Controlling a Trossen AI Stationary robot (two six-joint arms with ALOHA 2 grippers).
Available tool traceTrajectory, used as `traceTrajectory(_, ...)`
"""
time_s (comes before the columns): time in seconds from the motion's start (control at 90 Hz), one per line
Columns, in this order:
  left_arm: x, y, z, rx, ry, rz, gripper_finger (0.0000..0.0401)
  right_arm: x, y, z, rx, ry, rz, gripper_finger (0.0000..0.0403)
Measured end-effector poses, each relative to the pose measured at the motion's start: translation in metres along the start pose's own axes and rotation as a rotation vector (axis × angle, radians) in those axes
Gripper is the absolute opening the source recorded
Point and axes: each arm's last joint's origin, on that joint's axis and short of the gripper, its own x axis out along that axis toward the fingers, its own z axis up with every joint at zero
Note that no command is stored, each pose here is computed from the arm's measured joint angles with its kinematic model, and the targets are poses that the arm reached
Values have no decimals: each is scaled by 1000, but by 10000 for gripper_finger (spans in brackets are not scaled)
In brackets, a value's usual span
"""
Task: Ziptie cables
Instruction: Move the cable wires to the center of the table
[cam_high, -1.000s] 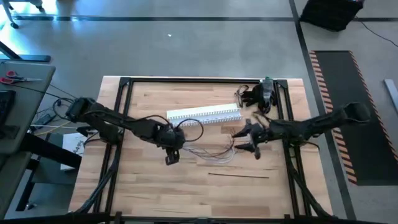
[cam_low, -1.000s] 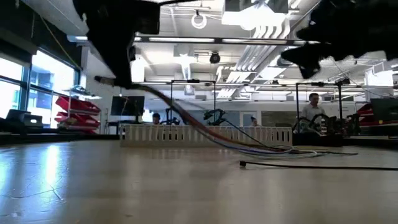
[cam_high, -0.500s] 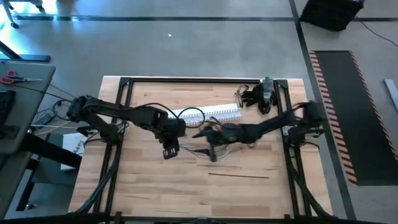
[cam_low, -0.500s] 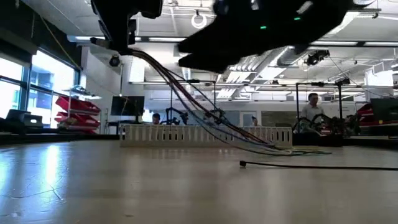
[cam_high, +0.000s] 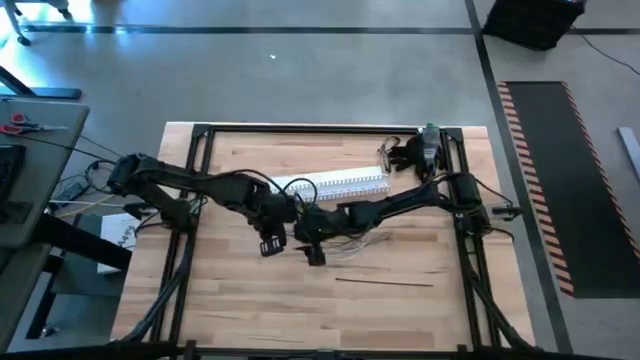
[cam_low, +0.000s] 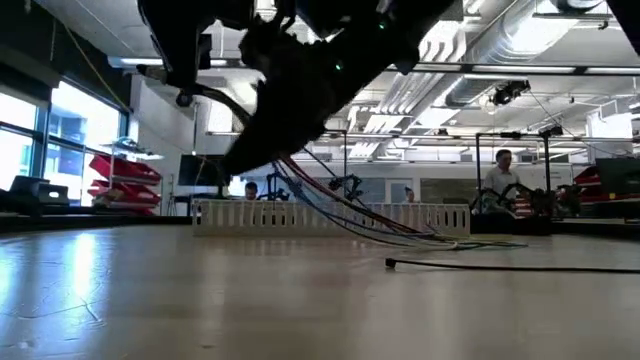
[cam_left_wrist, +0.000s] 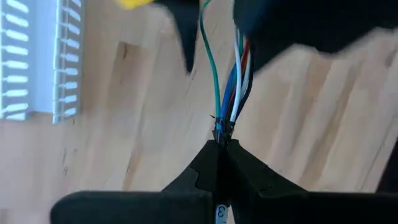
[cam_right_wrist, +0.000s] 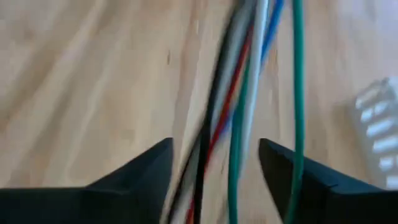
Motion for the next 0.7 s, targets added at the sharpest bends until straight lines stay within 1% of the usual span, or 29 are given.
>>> traceTrajectory(0.111, 0, -5, -5, -4, 5, 47, 0, -2, 0, -10, -1, 110, 9, 102)
traceTrajectory(0.2, 0, -11, -11, 6, 5, 91, 0, -4, 1, -19, -26, 206, 26, 48)
traceTrajectory(0.256, 0, -14, -14, 8, 2, 114, 0, -5, 1, -25, -33, 262, 34, 21)
traceTrajectory(0.3, 0, -17, -16, 9, -2, 128, 0, -6, 1, -27, -42, 293, 38, 9)
traceTrajectory(0.344, 0, -19, -17, 6, -14, 142, 0, -7, 1, -28, -49, 311, 41, 6)
traceTrajectory(0.4, 0, -21, -18, 4, -28, 157, 0, -9, 1, -30, -51, 343, 44, 14)
traceTrajectory(0.511, -1, -24, -21, 8, -26, 184, 0, -11, 3, -44, -65, 466, 76, 35)
traceTrajectory(0.633, -1, -25, -23, 19, -45, 226, 0, -16, 2, -49, -63, 537, 84, 55)
traceTrajectory(0.7, -1, -25, -23, 22, -56, 235, 0, -16, 2, -51, -63, 545, 86, 65)
